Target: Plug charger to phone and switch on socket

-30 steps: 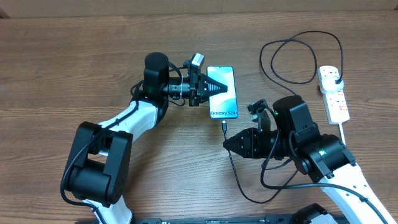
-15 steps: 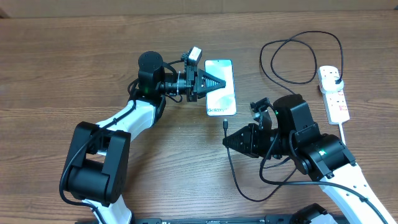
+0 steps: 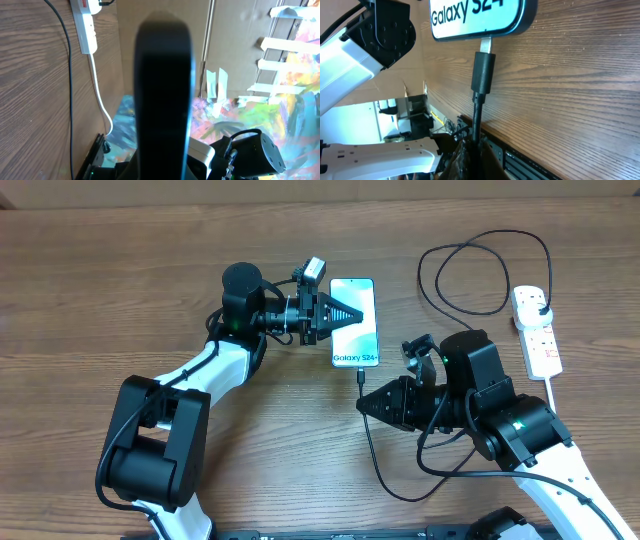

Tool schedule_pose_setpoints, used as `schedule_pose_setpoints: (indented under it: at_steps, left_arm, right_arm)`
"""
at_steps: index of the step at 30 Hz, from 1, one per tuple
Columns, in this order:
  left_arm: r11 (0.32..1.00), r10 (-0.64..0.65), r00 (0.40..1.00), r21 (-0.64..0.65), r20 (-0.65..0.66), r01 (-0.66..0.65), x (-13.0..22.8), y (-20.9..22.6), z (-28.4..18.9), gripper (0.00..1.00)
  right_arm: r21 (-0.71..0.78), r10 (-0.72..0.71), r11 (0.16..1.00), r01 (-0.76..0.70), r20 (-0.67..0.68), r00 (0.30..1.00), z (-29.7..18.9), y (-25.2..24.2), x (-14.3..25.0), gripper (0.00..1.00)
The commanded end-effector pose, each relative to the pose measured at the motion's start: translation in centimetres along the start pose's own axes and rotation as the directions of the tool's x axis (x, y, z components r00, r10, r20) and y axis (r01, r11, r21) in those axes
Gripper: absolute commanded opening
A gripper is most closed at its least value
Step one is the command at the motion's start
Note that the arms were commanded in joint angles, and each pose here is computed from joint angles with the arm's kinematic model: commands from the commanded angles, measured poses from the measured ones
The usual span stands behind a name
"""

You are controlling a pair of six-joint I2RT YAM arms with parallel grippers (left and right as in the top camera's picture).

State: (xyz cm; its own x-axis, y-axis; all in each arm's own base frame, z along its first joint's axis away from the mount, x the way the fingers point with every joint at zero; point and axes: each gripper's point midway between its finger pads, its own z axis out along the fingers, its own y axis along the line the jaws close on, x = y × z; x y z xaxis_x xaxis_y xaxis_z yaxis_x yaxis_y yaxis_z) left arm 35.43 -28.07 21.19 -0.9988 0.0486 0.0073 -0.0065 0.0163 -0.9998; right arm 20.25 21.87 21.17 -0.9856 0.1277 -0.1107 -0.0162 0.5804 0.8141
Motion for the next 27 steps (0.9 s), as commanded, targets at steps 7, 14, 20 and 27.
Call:
schedule_pose_setpoints:
  at_steps: [7,14,20,27]
  left_arm:
    - [0.999,0.033,0.999,0.011,0.018,-0.034,-0.73,-1.39,-0.32,0.05]
    - [0.999,0.045,0.998,0.010,0.032,-0.045,-0.97,-1.39,-0.33,0.04]
    - [0.998,0.067,0.997,0.008,0.032,-0.067,-0.96,-1.33,-0.33,0.04]
    - [0.998,0.066,0.997,0.002,0.029,-0.066,-0.91,-1.05,-0.32,0.04]
  right_arm:
    - [-0.031,-0.001,1.000,0.000,-0.030,1.000,0.03,0.50,0.68,0.04]
    - [-0.032,-0.003,0.999,0.002,-0.028,1.000,0.03,0.54,0.62,0.04]
    - [-0.032,-0.012,0.999,0.011,-0.027,1.000,0.03,0.54,0.62,0.04]
    - [-0.032,-0.014,0.999,0.014,-0.027,1.000,0.03,0.53,0.62,0.04]
